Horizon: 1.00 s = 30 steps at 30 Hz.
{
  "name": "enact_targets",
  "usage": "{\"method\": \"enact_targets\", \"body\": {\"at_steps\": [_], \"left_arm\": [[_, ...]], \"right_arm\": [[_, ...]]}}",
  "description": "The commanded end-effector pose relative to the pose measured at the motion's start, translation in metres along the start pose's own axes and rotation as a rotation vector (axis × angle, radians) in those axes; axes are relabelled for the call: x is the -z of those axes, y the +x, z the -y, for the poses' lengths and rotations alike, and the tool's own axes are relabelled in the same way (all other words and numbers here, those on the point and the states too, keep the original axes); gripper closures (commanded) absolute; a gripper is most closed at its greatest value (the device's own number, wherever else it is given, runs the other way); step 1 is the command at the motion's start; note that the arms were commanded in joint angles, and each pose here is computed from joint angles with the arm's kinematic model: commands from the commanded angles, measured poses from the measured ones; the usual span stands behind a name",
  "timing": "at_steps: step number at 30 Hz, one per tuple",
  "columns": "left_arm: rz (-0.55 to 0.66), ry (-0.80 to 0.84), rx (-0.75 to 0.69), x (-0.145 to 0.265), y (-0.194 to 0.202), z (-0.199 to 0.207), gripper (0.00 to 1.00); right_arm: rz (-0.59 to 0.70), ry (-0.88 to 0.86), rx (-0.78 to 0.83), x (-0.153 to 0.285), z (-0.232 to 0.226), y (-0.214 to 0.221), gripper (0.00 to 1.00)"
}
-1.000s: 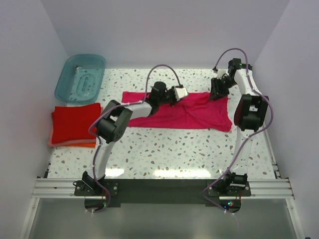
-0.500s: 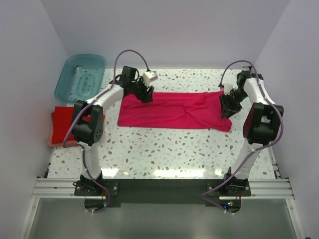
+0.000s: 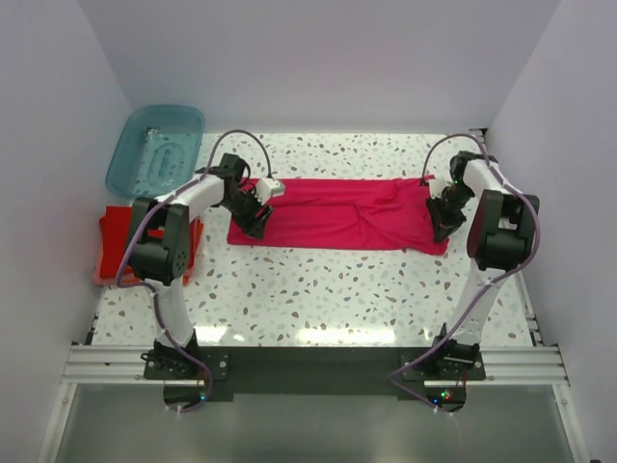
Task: Fold and stack the t-shirts
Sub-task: Fold the tshirt
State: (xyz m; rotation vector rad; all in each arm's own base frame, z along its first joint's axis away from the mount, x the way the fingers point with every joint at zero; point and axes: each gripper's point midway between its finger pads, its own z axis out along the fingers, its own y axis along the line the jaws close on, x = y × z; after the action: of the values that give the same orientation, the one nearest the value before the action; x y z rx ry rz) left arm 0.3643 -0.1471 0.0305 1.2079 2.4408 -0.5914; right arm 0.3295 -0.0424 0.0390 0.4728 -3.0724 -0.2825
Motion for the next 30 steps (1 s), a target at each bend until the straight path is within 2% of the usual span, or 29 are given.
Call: {"method": "enact_targets", "body": {"at_steps": [1, 3, 6, 8, 11, 13, 19, 20, 22, 23, 26, 30], "left_arm": [[-0.003, -0.077, -0.046, 0.016, 0.001, -0.019, 0.42], [-0.015, -0.089, -0.064, 0.016, 0.002, -0.022, 0.44], [-0.030, -0.112, -0.095, 0.018, 0.003, -0.028, 0.45], [-0.039, -0.129, -0.113, 0.021, 0.004, -0.031, 0.46], [-0.030, -0.126, -0.168, 0.027, 0.000, -0.029, 0.48], [-0.032, -0.100, -0.234, 0.027, -0.001, -0.020, 0.48], [-0.078, -0.153, -0.406, 0.010, -0.006, -0.013, 0.52], [-0.085, -0.156, -0.425, 0.006, -0.007, -0.012, 0.53], [-0.094, -0.154, -0.477, -0.005, -0.012, -0.004, 0.54], [-0.102, -0.155, -0.495, -0.009, -0.011, -0.002, 0.55], [-0.159, -0.170, -0.544, -0.027, -0.003, 0.000, 0.56], [-0.276, -0.126, -0.572, -0.045, 0.024, 0.010, 0.65]], "right_arm": [[0.023, 0.055, -0.003, 0.002, 0.016, -0.015, 0.90], [0.011, 0.074, -0.005, -0.001, 0.023, -0.017, 1.00], [0.010, 0.185, -0.003, 0.000, 0.045, -0.021, 1.00], [0.046, 0.276, -0.008, 0.006, 0.062, -0.031, 1.00], [0.118, 0.325, -0.032, 0.019, 0.069, -0.054, 1.00], [0.130, 0.341, -0.040, 0.018, 0.071, -0.062, 1.00], [0.165, 0.465, -0.078, 0.030, 0.087, -0.085, 1.00], [0.177, 0.476, -0.086, 0.034, 0.089, -0.090, 0.91], [0.184, 0.493, -0.104, 0.040, 0.091, -0.091, 0.82], [0.195, 0.503, -0.107, 0.046, 0.091, -0.091, 0.75], [0.222, 0.519, -0.112, 0.060, 0.090, -0.090, 0.62], [0.277, 0.534, -0.103, 0.089, 0.082, -0.087, 0.53]]}}
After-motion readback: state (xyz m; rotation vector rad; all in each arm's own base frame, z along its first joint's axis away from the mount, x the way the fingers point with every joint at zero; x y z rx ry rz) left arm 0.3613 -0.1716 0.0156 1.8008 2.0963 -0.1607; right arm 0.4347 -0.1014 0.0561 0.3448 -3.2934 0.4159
